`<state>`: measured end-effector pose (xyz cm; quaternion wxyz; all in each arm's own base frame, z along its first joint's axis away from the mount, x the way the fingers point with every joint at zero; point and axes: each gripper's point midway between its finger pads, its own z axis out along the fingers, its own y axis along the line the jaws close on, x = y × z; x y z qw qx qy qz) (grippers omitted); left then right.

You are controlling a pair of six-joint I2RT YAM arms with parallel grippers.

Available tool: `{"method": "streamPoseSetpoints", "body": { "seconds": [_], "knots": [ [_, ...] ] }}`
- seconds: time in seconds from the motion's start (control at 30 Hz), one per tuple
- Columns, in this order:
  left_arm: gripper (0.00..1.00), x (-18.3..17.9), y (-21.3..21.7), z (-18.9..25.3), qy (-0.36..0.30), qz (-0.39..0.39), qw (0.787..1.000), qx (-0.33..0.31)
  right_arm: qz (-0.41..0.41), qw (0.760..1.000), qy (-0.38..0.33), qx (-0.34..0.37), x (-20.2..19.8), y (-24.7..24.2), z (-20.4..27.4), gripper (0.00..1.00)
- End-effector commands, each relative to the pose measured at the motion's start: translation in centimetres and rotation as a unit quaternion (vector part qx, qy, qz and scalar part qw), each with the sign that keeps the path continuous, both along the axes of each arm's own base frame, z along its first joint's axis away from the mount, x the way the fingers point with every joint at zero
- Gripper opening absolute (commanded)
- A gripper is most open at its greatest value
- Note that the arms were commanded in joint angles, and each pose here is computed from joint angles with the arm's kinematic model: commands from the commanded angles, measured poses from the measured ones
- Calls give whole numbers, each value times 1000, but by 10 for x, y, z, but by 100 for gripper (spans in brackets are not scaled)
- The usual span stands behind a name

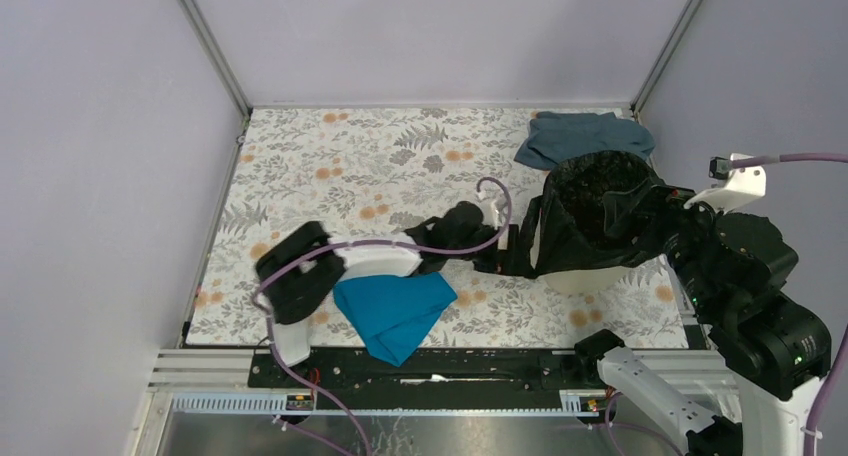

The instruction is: Put the trash bags into the trash bin

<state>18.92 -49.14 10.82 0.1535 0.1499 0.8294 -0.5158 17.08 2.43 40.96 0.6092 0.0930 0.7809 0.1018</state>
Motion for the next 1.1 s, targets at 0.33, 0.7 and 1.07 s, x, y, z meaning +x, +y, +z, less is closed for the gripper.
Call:
{"method": "streamPoseSetpoints", "body": {
  "seconds": [0.33, 0.7, 1.07],
  "knots": [
    [99, 7, 96, 201, -238, 101, 962, -90, 65, 996, -56, -25, 5, 18, 14, 100],
    [99, -12, 234, 410, -479, 222, 838, -139, 118, 977, -177, 20, -51, 13, 78, 100],
    [99, -29, 337, 457, -521, 320, 784, -104, 63, 980, -185, 32, -43, -3, 93, 100]
  ]
}}
